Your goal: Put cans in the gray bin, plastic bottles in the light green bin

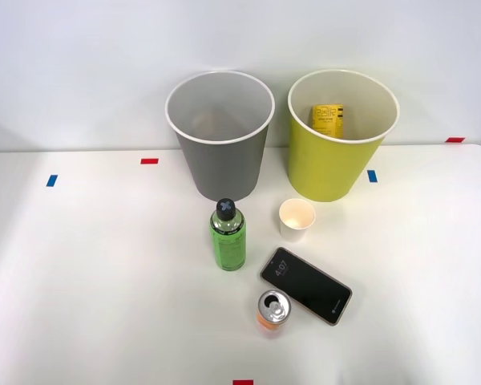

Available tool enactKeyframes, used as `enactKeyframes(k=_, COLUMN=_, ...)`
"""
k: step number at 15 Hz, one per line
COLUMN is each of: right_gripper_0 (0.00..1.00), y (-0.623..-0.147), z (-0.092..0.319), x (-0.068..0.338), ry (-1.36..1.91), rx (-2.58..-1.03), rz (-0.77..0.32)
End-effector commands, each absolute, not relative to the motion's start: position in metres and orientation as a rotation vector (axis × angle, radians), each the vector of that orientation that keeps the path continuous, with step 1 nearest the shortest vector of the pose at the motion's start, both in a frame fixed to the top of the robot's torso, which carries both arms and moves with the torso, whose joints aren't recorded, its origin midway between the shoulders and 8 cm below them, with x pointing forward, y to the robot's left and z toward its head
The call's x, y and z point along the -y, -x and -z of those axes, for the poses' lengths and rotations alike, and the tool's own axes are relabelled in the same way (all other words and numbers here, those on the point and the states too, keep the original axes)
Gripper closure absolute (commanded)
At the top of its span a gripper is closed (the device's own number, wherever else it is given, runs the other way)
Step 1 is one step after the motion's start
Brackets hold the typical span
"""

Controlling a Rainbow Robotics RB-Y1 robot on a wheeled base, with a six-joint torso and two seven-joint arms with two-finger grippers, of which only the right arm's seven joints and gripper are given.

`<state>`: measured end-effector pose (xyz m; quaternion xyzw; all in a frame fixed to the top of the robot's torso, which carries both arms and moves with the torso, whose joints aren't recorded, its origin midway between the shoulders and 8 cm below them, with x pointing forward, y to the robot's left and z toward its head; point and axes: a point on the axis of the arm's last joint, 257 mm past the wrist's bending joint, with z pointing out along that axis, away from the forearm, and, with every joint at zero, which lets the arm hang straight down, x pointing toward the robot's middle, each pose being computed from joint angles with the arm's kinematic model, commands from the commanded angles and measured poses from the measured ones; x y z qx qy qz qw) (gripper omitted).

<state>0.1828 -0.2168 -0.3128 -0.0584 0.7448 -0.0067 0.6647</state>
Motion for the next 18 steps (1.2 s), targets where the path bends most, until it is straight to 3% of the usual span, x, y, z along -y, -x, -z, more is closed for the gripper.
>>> enactKeyframes(k=1, right_gripper_0=0.00, y=-0.1828, z=0.3129, x=0.2168, ry=0.132, rx=-1.682, rz=0.015)
enactKeyframes(k=18, right_gripper_0=0.00, y=-0.1828, z=0.3129, x=0.2168, ry=0.132, rx=-1.682, rz=0.015)
